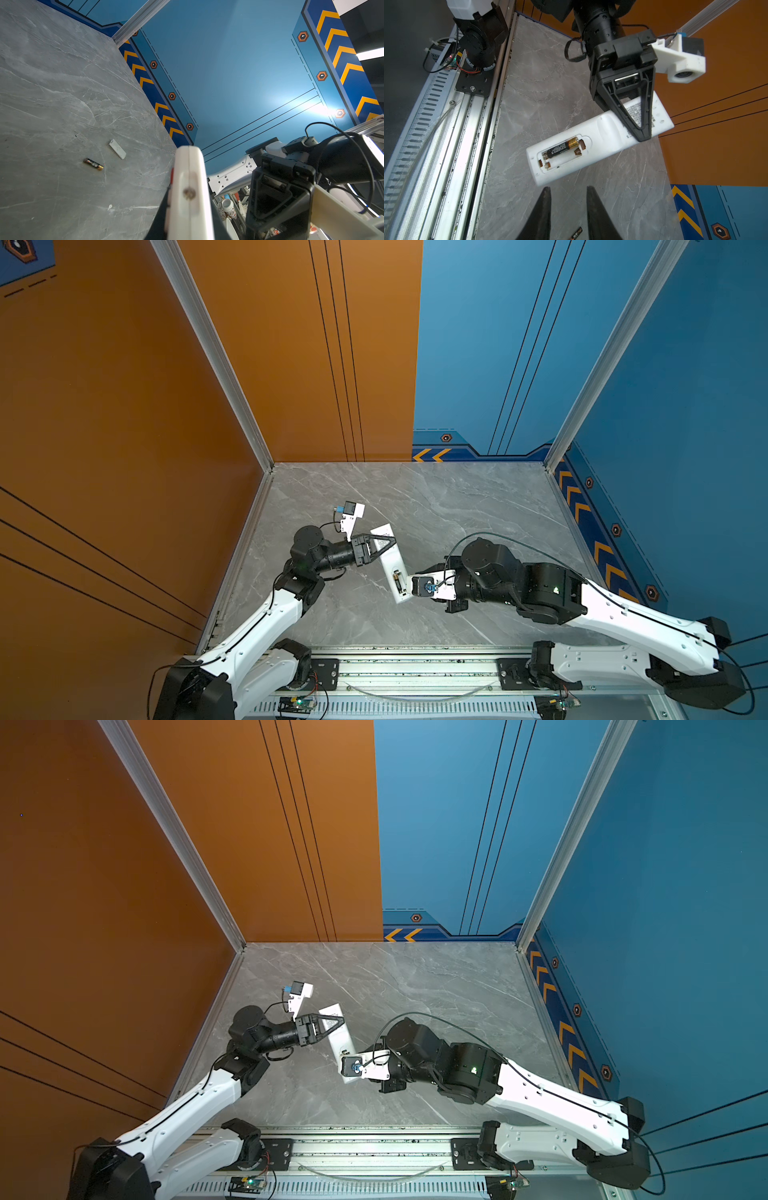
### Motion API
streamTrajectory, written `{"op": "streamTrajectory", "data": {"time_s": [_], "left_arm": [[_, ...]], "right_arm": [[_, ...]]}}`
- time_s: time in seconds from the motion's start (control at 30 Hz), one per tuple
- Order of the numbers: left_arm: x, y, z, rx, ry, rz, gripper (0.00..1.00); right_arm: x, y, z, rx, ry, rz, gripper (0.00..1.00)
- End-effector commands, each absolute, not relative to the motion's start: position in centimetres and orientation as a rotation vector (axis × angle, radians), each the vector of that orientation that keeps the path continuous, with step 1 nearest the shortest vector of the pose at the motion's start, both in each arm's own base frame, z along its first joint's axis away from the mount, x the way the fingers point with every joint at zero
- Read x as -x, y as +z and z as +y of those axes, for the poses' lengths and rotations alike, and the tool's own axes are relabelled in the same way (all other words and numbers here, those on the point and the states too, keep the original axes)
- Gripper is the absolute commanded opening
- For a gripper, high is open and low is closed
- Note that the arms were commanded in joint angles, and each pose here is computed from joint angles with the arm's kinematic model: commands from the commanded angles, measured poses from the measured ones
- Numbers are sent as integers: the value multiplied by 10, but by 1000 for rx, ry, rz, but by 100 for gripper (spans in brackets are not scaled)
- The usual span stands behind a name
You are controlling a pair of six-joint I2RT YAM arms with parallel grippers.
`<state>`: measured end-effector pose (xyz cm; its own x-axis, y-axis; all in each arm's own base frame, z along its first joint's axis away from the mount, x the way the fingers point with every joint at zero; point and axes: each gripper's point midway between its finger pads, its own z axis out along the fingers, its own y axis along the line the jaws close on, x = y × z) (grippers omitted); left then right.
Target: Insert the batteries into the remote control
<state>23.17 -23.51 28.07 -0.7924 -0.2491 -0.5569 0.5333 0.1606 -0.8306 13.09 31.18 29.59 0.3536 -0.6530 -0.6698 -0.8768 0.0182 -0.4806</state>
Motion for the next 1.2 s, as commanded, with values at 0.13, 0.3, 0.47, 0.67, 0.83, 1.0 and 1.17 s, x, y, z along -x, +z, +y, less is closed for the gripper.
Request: {"op": "streamTrajectory", "data": {"time_s": [0.13,0.3,0.47,0.67,0.83,1.0,1.17], "left_arm": [[-223,296,-240,-375,-1709,1808,0],[-224,293,-241,-383,-1703,1815,0],[-222,292,-244,-400,-1707,1817,0],[-219,290,-246,-414,-1716,1823,0],[-218,289,-247,-421,-1720,1824,0],[-217,289,-247,-424,-1722,1825,0],[-217,289,-248,-424,-1722,1826,0]], "right_arm": [[-131,285,320,1818,242,1366,33],[-133,278,329,1848,236,1377,35],[-135,275,335,1866,228,1376,32],[-138,268,341,1891,209,1377,27],[-142,264,345,1905,186,1376,26],[-145,261,346,1914,163,1381,26],[-148,260,348,1917,149,1385,25]]}}
